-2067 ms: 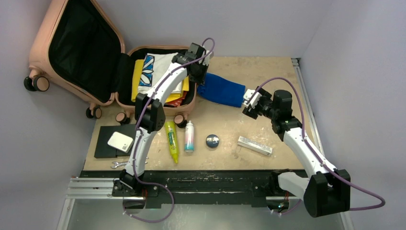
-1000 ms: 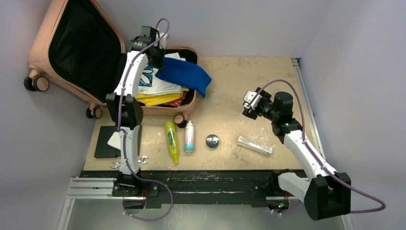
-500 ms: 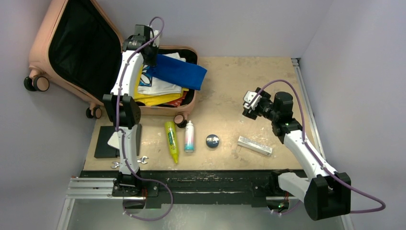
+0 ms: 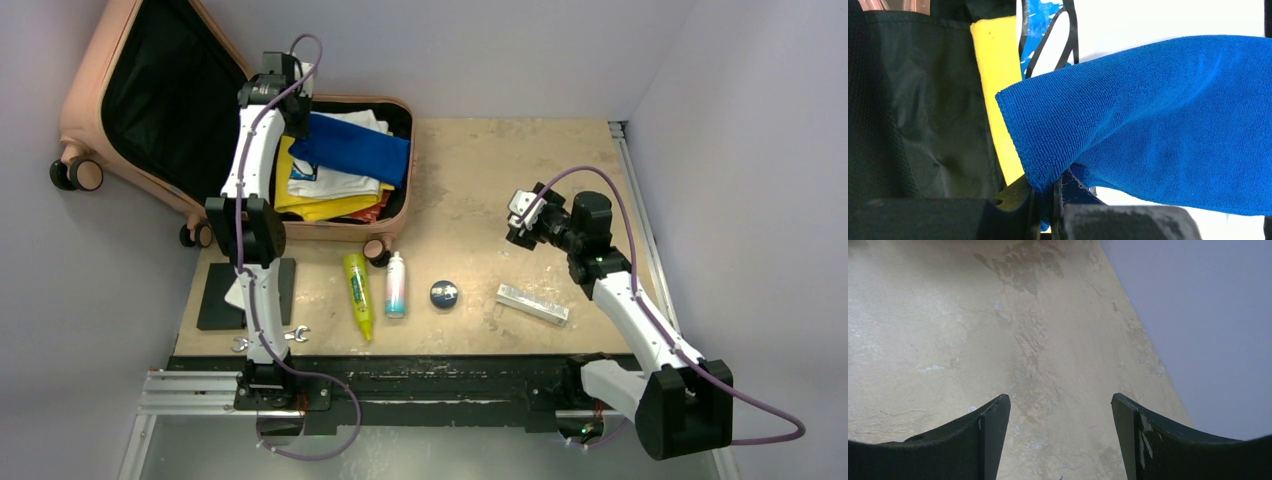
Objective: Pack the luggage
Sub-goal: Place the clothes in the luggage.
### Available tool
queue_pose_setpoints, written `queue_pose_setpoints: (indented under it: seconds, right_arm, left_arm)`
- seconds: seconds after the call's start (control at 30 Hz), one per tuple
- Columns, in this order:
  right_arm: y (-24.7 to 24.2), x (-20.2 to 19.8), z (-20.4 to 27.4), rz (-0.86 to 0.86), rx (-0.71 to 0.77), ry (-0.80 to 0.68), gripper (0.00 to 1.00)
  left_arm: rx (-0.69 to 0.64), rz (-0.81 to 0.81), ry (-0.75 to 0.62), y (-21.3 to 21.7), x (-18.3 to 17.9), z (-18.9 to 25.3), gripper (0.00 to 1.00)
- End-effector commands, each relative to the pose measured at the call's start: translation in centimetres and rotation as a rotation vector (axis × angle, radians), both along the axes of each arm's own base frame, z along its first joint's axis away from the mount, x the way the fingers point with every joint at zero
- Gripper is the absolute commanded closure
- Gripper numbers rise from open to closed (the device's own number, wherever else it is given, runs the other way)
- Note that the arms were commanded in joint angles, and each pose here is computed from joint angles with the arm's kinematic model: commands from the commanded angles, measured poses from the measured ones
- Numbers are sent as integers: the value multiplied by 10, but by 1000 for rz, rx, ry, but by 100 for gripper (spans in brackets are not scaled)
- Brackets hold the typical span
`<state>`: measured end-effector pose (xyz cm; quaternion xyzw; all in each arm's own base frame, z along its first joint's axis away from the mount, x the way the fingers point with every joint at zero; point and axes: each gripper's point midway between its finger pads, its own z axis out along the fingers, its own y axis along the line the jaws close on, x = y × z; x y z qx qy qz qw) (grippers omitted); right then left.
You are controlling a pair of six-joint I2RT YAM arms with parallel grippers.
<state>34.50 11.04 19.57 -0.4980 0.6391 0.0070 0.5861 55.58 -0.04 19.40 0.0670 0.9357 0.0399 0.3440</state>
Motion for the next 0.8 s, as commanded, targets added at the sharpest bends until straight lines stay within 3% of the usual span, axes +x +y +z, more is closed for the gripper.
queue_pose_setpoints:
  seconds: [0.0, 0.57, 0.77]
  right_arm:
    - [2, 0, 4, 12, 19, -19, 22]
    - [3, -2, 7, 17, 22, -25, 22]
    - [3, -2, 6, 17, 23, -23, 22]
  left_arm:
    - [-13, 32, -35, 12, -3, 18, 100]
    - [-60, 103, 16, 42, -20, -1, 100]
    - [-17, 132, -2, 58, -13, 0, 98]
